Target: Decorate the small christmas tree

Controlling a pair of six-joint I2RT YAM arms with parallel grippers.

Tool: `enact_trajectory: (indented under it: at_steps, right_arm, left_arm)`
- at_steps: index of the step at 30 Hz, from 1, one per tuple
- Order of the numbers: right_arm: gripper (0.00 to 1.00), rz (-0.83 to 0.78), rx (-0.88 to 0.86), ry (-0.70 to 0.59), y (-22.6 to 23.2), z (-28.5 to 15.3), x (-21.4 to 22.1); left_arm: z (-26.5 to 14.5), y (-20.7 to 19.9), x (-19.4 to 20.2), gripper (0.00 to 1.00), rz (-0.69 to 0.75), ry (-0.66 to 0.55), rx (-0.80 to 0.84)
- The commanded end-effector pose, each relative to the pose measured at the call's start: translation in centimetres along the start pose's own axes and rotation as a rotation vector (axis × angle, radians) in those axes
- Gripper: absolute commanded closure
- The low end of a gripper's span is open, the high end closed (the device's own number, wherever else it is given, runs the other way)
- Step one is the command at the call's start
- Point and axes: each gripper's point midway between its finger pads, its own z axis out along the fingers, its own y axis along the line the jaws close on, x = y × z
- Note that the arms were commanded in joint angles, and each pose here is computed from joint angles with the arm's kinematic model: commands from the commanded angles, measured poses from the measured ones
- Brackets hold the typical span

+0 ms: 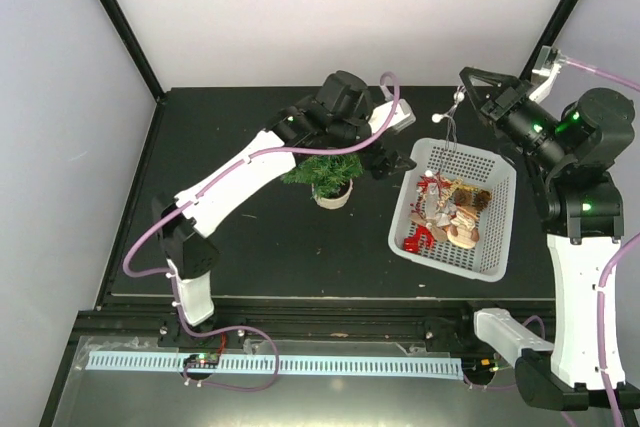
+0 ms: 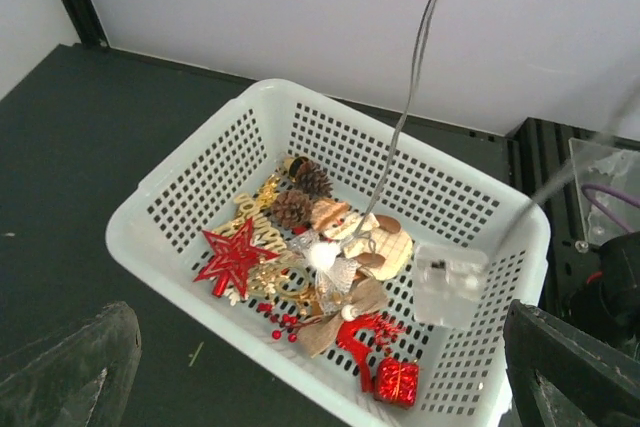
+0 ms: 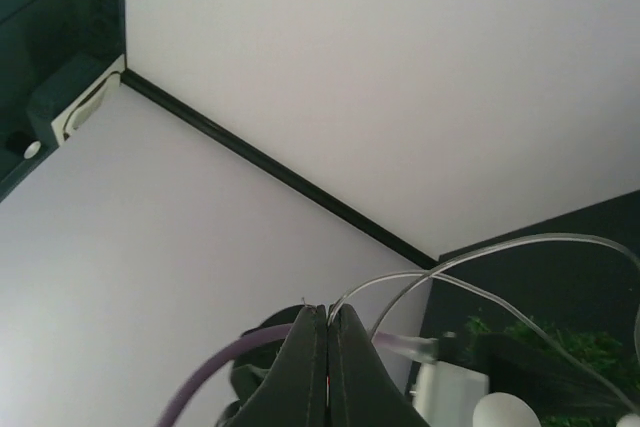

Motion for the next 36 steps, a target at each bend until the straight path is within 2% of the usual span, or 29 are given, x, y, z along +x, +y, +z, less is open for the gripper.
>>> enact_trajectory:
  at_steps: [1,7,12,15,16,22,24,25,26,30,36]
  right_arm:
    - [0.99,-0.006,-0.082,0.008,2.3,0.0,-0.4]
    - [0.99,-0.004,-0.091,0.014,2.5,-0.1,-0.2]
    - [0.99,0.002,-0.087,0.020,2.2,0.0,0.0]
    - [0.99,0.002,-0.093,0.022,2.3,0.1,0.1]
    - [0.99,0.003,-0.093,0.023,2.4,0.1,0.0]
    - [0.99,0.003,-0.101,0.027,2.6,0.1,0.1]
    - [0.99,0.000,-0.105,0.029,2.7,0.1,0.2]
    - [0.99,-0.004,-0.104,0.028,2.8,0.0,0.2]
    - [0.99,-0.008,-0.097,0.024,2.7,-0.1,0.2]
    - [0.99,-0.020,-0.075,0.019,2.0,-0.4,0.6]
    - [0.98,-0.003,-0.061,0.042,0.5,-0.3,1.7]
  left_arm:
    - [0.4,-1.7,-3.3,0.01,0.010,-0.089,0.068]
    - [0.6,-4.3,-5.0,0.02,0.015,-0.117,0.197]
    - [0.3,-8.2,-4.9,0.08,0.039,-0.126,0.411]
    - [1.2,-9.1,-4.6,0.09,0.048,-0.116,0.433]
    - [1.4,-9.4,-4.7,0.14,0.053,-0.115,0.437]
    - [2.5,-9.9,-4.7,0.59,0.081,-0.107,0.427]
    - [2.7,-9.5,-4.6,0.77,0.087,-0.101,0.402]
    - [2.8,-9.2,-4.6,0.92,0.088,-0.096,0.378]
    - [2.6,-8.7,-4.6,0.98,0.086,-0.086,0.345]
    - [0.6,-7.9,-4.7,0.98,0.135,-0.076,0.252]
    - [-5.6,-7.2,-5.2,0.98,0.195,-0.111,0.138]
